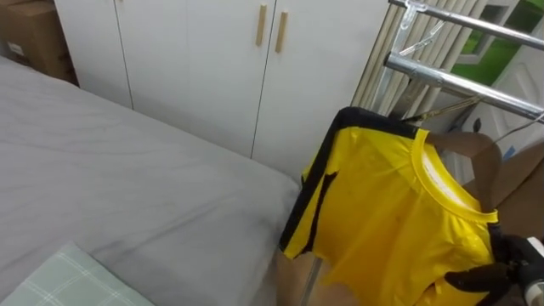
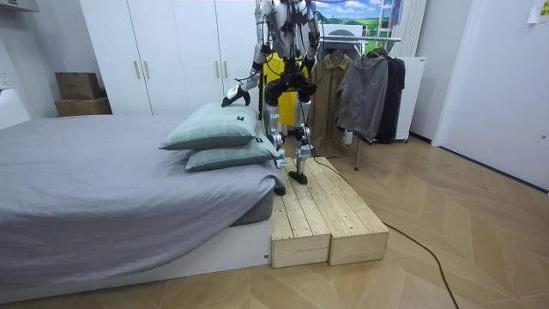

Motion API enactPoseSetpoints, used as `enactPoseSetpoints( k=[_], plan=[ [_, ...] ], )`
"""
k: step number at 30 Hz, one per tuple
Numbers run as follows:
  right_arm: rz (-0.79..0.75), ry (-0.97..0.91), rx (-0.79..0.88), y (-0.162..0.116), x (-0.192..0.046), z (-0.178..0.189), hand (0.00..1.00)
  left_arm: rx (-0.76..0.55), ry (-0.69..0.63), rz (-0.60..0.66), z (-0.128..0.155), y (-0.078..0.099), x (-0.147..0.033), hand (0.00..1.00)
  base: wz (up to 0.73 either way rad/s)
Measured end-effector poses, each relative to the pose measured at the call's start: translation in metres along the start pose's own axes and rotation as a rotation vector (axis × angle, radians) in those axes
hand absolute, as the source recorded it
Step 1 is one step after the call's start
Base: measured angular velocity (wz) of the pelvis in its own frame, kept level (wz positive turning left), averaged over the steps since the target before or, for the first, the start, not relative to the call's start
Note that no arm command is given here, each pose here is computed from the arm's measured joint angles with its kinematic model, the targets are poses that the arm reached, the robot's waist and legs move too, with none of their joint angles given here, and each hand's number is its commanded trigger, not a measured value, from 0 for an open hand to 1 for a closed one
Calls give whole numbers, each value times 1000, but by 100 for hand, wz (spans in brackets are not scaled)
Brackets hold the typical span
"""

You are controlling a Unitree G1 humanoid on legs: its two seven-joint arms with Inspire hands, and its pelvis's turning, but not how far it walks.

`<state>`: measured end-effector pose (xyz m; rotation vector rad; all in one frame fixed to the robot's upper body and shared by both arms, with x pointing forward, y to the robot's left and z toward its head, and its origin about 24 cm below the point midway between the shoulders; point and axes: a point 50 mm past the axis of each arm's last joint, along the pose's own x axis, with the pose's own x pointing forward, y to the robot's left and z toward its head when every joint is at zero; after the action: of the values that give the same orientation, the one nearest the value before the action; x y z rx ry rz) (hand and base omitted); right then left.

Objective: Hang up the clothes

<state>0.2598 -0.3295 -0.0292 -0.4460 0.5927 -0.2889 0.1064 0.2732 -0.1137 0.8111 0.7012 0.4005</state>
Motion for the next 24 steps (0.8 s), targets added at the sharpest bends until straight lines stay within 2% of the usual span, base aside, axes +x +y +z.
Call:
enactPoseSetpoints(
  k=[6, 20, 24],
  plan=[
    [-25, 5, 113, -3, 0, 0, 0, -5, 10, -9, 0, -3, -2, 0, 0],
    [-141, -64, 862, -26, 1, 16, 0, -28, 121, -28, -16, -8, -7, 0, -1],
    [-152, -92, 964, -32, 0, 20, 0, -35, 138, -31, -20, -6, -7, 0, 0]
  ],
)
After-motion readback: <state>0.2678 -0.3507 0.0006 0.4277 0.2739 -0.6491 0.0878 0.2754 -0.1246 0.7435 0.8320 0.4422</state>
